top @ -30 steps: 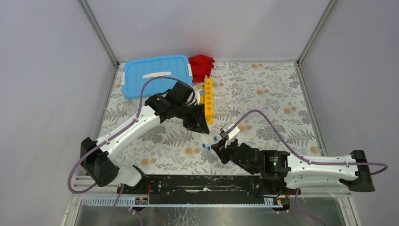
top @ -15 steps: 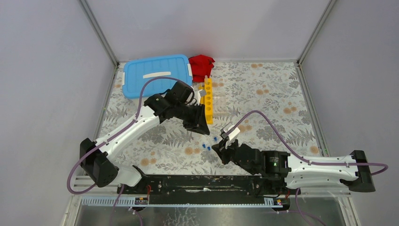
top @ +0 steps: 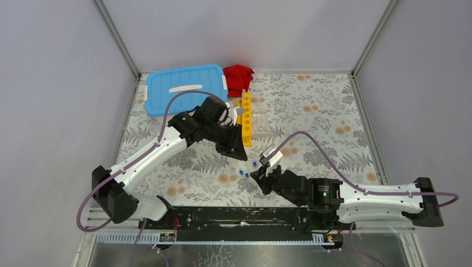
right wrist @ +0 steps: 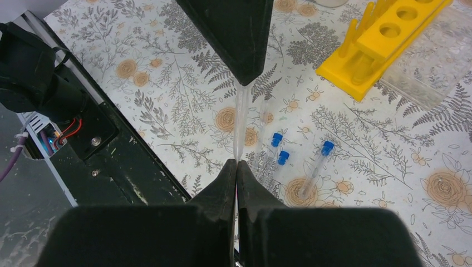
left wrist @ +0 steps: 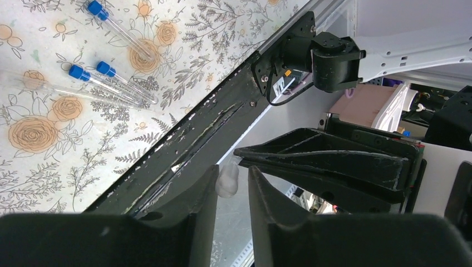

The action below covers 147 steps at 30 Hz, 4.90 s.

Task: Organize the chemistry lab equipment
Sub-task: Pick up the test tube at the center of the board, then insert the test tube into the slot of the test tube rack.

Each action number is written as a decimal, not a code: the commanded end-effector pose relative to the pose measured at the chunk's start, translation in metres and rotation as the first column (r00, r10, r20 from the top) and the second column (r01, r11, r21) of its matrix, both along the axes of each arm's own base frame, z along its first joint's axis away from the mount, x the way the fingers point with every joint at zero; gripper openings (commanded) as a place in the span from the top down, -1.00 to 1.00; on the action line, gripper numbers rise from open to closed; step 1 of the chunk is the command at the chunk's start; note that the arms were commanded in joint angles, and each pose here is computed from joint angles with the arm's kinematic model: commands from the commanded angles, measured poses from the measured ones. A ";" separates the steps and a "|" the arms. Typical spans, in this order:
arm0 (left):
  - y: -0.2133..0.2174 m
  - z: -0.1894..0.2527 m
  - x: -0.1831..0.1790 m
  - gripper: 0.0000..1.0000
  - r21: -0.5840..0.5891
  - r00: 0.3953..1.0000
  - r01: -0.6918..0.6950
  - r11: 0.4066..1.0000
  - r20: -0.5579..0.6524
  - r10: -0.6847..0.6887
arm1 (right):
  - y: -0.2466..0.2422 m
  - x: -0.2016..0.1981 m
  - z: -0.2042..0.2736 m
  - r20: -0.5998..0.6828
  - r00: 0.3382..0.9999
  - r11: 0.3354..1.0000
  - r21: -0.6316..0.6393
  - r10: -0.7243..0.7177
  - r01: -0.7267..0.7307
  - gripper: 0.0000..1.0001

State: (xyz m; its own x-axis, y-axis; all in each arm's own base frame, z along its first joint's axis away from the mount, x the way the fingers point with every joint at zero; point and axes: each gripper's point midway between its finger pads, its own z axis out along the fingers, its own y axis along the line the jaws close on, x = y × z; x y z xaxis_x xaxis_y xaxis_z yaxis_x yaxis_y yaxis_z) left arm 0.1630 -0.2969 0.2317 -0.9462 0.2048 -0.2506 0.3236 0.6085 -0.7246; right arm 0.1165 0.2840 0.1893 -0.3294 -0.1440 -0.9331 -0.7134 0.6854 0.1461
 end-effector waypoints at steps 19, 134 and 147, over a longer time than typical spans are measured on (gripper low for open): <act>0.001 -0.002 -0.009 0.29 0.000 0.999 0.042 0.999 -0.001 -0.042 | 0.011 -0.009 0.018 0.013 0.998 0.996 0.053 0.064 -0.065 1.00; 0.013 0.016 0.285 0.91 0.158 0.486 -0.731 0.663 0.802 0.346 | -0.101 0.068 -0.020 0.208 0.785 0.805 0.024 -0.584 0.593 -0.63; 0.016 0.014 0.278 0.91 0.186 0.515 -0.717 0.672 0.791 0.331 | -0.098 0.068 -0.019 0.204 0.788 0.807 0.024 -0.581 0.590 -0.64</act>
State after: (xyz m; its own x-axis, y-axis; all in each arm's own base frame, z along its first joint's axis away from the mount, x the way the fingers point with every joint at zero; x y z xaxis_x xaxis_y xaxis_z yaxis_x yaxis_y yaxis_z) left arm 0.4415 -0.2851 0.2356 -0.5292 0.0006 -0.8485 0.0795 0.9956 -0.0489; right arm 0.1803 0.1856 0.1573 -0.1989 -0.0850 -0.9763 -0.2181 0.9751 -0.0405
